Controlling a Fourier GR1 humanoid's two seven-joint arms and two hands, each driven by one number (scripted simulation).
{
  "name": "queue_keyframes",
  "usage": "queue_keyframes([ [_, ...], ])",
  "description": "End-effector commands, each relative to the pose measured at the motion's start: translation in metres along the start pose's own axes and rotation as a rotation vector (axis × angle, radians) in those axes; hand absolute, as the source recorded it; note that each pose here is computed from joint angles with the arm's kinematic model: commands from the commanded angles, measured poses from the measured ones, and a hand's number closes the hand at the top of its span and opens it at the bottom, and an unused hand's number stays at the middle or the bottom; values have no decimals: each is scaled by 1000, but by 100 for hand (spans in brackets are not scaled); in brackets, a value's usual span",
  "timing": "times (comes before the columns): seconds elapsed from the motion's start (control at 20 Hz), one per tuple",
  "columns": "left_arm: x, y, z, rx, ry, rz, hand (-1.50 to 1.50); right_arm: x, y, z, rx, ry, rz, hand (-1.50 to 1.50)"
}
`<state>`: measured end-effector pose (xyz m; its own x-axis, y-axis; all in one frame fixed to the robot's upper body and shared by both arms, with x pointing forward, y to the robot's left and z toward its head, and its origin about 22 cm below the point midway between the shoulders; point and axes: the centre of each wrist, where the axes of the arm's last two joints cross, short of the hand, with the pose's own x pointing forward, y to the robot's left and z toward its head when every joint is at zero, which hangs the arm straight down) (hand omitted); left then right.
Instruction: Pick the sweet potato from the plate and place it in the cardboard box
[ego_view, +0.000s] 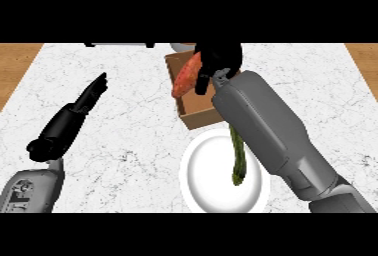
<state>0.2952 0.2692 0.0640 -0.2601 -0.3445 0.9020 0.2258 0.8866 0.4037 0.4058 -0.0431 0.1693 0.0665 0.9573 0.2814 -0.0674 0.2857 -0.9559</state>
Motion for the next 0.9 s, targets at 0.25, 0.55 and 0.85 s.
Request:
queue_keyframes([
  [0.25, 6, -1, -9, -3, -5, 0, 0, -46, 10, -27, 303, -10, 25, -150],
  [0.55, 12, 3, 3, 12, 1, 2, 0, -58, 5, -17, 213, -213, -132, -150],
  [0.85, 3, -5, 9, 25, 4, -7, 0, -69, -15, -13, -85, -210, -821, -150],
])
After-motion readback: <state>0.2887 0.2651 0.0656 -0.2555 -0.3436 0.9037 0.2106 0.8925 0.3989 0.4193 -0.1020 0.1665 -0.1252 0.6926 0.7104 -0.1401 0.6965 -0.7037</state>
